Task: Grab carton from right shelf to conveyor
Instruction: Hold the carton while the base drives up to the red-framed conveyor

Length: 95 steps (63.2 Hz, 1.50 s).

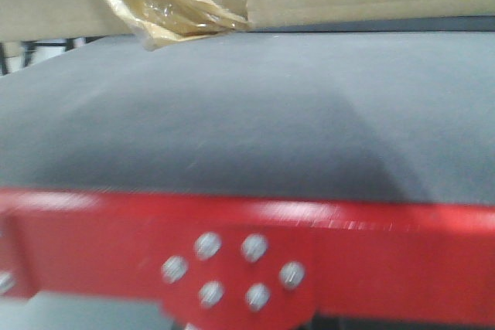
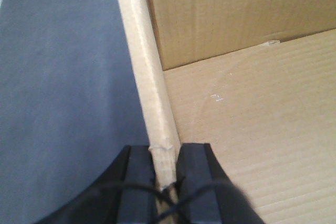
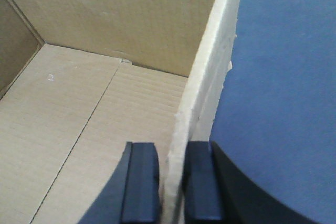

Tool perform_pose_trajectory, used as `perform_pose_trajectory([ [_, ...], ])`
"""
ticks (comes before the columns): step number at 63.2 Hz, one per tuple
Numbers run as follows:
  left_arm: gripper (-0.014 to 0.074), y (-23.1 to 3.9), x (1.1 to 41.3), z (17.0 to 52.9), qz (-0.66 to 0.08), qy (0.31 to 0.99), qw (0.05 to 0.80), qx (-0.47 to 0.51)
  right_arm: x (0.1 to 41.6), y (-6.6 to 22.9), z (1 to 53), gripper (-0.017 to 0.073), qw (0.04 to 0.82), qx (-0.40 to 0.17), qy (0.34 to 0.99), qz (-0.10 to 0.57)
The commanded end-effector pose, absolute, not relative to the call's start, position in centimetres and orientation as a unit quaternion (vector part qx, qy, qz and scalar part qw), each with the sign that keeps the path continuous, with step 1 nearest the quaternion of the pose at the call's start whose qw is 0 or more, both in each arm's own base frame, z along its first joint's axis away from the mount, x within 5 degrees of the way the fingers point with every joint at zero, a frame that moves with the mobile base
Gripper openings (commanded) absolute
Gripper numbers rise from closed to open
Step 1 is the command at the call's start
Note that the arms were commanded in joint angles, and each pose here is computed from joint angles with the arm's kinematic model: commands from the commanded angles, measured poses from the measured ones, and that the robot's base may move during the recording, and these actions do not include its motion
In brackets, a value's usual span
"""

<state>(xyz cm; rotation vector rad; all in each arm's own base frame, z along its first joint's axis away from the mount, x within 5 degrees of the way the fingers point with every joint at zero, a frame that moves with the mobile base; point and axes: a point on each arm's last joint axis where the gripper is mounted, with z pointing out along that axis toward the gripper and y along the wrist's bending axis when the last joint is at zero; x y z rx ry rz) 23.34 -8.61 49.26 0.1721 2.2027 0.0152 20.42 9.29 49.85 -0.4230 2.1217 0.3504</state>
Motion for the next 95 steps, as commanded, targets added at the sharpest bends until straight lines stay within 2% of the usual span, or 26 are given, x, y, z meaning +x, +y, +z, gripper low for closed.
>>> perform_pose_trajectory([
  [1, -0.0018, -7.51, 23.33, 49.8, 0.061, 0.879, 0.468, 0.069, 19.78, 8.84, 50.7, -0.0067, 0.483, -0.179, 0.847, 0.133],
  [88, -0.0018, -7.51, 23.33, 49.8, 0.061, 0.879, 0.468, 0.069, 19.78, 8.84, 50.7, -0.0067, 0.483, -0.179, 0.847, 0.133],
  [95, -0.0018, -7.51, 23.33, 49.8, 0.061, 0.879, 0.468, 0.069, 20.21, 8.97, 51.58, -0.0067, 0.529, -0.171, 0.819, 0.142],
])
